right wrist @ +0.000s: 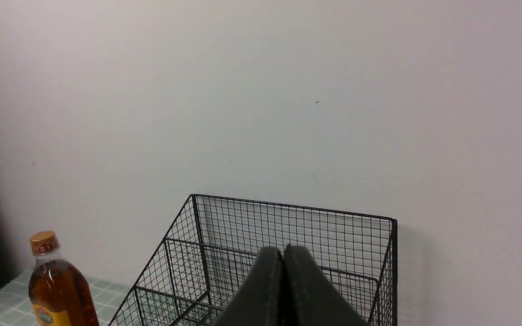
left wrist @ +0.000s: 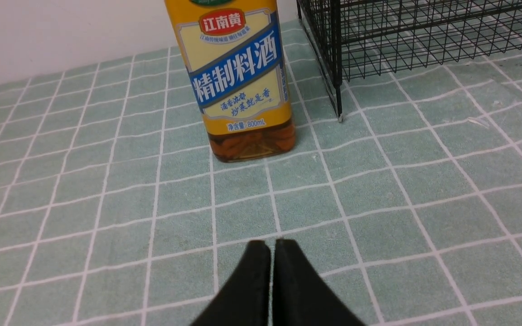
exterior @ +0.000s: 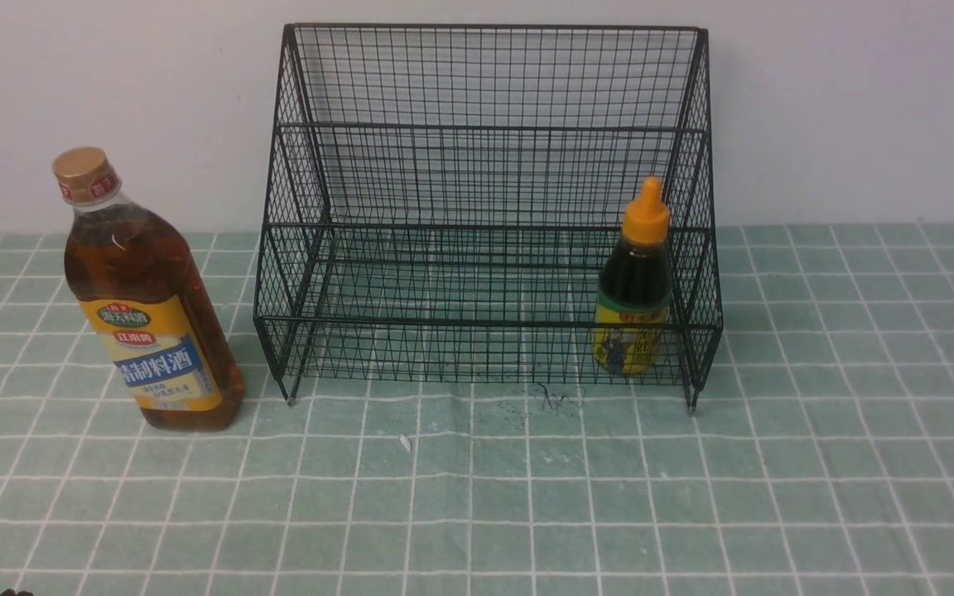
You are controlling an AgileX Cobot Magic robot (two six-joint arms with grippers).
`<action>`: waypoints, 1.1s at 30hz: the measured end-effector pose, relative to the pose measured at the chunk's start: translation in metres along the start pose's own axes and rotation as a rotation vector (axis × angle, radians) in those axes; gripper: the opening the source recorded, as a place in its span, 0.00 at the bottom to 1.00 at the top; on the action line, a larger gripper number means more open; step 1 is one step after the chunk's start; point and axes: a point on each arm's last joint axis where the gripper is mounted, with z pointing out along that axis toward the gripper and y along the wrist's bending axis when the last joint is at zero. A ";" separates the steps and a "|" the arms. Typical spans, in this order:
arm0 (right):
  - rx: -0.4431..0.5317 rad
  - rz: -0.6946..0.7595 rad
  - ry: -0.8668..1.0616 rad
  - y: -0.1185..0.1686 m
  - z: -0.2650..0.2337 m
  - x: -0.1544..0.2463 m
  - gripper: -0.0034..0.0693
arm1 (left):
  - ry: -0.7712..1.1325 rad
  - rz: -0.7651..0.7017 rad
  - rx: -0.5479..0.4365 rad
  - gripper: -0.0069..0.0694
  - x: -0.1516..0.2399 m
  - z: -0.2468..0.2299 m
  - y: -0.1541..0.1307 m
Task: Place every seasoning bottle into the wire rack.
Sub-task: Use the left arm to grab the condiment bottle closest to it
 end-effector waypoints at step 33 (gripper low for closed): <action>0.491 -0.063 0.285 -0.049 -0.032 0.207 0.03 | -0.001 0.000 0.000 0.08 0.000 0.000 0.000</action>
